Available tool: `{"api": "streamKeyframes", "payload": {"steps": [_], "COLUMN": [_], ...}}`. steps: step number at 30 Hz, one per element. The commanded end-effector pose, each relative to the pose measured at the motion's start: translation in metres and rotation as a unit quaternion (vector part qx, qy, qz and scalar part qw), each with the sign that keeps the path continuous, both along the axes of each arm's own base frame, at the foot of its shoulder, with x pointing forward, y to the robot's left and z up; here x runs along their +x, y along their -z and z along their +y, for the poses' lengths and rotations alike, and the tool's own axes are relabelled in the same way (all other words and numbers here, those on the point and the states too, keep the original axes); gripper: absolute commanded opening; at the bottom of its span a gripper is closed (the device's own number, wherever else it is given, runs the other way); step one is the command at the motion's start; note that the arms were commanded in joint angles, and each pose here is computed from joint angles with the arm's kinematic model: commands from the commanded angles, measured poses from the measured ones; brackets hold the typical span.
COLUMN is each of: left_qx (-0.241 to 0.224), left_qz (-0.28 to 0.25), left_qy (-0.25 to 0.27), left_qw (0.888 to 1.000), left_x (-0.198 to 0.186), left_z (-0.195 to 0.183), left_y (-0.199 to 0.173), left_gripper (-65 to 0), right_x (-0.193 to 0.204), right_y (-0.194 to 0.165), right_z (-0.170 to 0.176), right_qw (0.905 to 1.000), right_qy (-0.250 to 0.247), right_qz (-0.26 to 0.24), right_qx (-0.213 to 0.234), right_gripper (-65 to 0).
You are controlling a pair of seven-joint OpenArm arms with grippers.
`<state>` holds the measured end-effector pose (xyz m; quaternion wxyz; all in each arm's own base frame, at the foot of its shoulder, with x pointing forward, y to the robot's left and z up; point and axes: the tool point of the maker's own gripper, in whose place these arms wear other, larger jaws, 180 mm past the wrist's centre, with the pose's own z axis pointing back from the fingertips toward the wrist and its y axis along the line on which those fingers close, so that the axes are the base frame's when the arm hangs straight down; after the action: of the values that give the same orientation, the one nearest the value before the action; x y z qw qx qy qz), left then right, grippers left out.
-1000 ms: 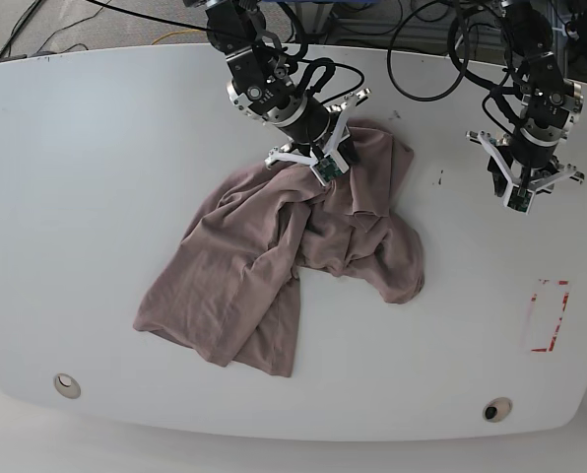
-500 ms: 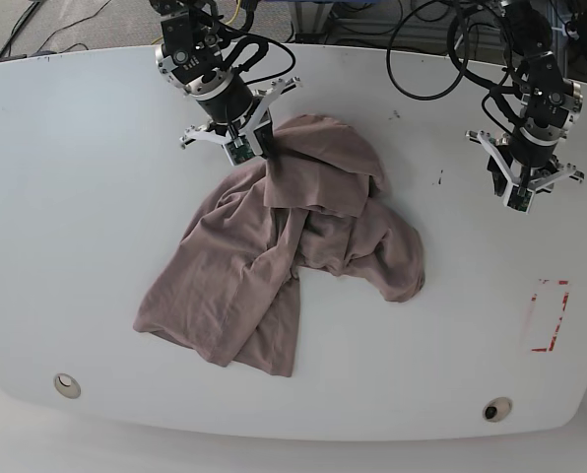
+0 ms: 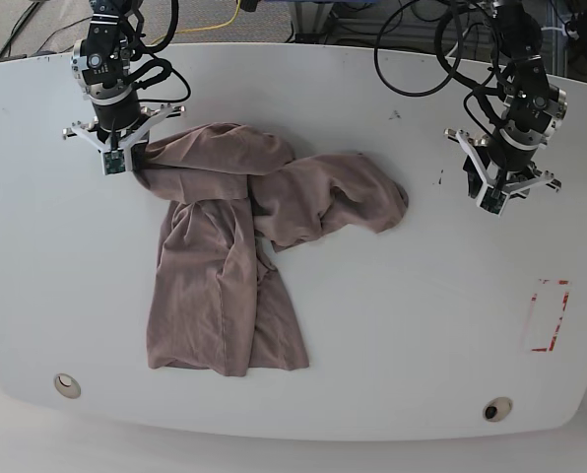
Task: Layout the t-shirt on the table in an organized manner, then fold the t-shirt properly
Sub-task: 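Drag the grasped fabric away from the left gripper to spread it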
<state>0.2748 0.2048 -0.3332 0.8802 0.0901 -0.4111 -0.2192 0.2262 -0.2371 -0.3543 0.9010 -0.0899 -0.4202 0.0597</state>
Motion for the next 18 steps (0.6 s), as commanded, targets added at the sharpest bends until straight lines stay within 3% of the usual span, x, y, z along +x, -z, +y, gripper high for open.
{"api": "streamKeyframes", "payload": {"steps": [1,9,18], "left_qx": [-0.005,-0.036,-0.059], "left_qz": [-0.020,-0.018,-0.029], "left_qy": [0.014,0.031,0.082], "left_qw": [1.000,0.999,0.994], "left_x": [0.006,0.007,0.017], "left_z": [-0.009,-0.040,-0.083], "left_y": [-0.009,-0.005,-0.010], "left_gripper": [-48.5,-48.5,-48.5], "right_x": [0.013,0.023,0.035], "right_y": [-0.025,-0.052,-0.058], "right_z": [-0.026,-0.107,-0.124], "right_qw": [0.9984,0.9896,0.9878], "right_qy": [0.028,0.101,0.105], "right_qz": [-0.043,-0.071,-0.075], "right_qx": [-0.022,-0.075,-0.087], "right_gripper": [-65.0,-65.0,-62.5]}}
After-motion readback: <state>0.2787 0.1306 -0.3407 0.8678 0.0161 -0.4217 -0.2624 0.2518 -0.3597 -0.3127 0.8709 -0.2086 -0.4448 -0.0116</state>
